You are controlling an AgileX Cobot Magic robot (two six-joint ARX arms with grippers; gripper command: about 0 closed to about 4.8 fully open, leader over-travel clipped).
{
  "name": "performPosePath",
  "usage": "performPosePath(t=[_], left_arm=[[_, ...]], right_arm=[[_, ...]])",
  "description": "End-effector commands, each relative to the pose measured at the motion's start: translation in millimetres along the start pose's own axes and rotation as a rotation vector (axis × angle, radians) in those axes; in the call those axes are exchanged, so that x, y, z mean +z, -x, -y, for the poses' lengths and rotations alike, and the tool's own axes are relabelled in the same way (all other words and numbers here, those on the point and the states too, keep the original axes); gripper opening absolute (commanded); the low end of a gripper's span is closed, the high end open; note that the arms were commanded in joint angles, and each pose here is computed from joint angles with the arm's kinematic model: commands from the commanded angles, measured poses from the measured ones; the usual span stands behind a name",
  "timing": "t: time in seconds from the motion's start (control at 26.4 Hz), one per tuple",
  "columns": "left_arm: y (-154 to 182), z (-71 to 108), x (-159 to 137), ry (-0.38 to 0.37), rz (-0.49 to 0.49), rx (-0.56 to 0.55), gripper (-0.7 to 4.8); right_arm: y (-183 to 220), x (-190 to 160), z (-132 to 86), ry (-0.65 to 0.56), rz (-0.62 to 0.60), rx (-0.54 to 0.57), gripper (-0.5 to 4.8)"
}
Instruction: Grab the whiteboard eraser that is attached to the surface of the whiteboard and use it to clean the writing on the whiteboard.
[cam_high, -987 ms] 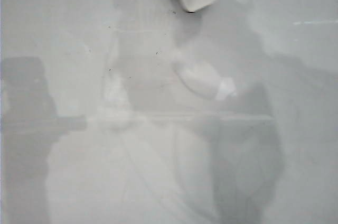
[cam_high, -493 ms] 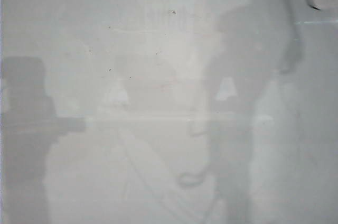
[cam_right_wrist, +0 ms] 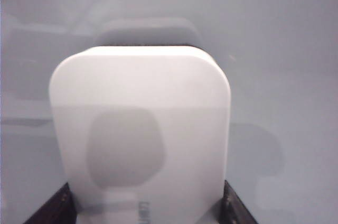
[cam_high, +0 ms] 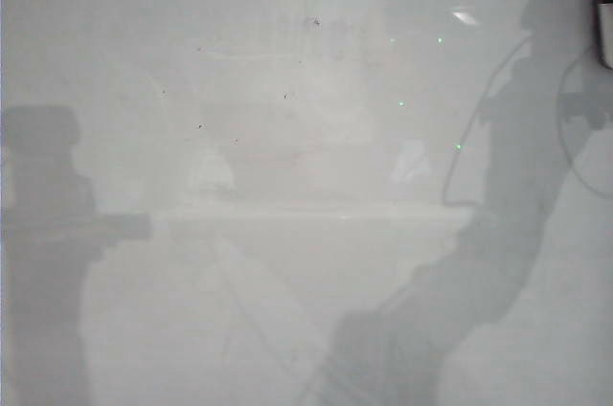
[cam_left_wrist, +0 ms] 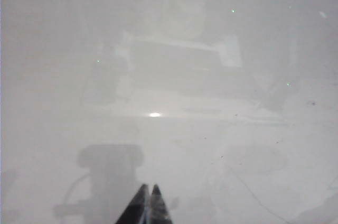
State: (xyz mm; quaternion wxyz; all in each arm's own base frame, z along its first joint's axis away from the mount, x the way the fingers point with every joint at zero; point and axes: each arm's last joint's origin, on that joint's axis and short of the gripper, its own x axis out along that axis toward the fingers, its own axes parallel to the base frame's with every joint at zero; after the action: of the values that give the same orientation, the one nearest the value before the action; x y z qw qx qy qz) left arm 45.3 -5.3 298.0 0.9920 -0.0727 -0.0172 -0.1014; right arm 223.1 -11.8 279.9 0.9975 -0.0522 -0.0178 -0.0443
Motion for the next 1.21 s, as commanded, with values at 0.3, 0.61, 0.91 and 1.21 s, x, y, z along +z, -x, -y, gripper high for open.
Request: performPosePath(t=[0.3, 0.61, 0.91, 1.21], left_arm=[[0, 0.5, 2, -0.007, 0.015, -0.005, -0.05], [0, -0.3, 1, -0.007, 0.014, 0.017, -0.05], [-9, -7.8, -9, -0.011, 0.05, 0.139, -0.05], [-24, -16.7, -32, -0.027, 0.104, 0.192, -0.05]], right_arm=[[-5, 6, -3, -0.033, 0.086, 0.1, 2.14], [-5, 7, -7, -0.031, 0.104, 0.173, 4.18], [42, 20, -1, -0.029, -0.02, 0.106, 4.31], [100, 25, 3, -0.028, -0.099, 0.079, 0.36]])
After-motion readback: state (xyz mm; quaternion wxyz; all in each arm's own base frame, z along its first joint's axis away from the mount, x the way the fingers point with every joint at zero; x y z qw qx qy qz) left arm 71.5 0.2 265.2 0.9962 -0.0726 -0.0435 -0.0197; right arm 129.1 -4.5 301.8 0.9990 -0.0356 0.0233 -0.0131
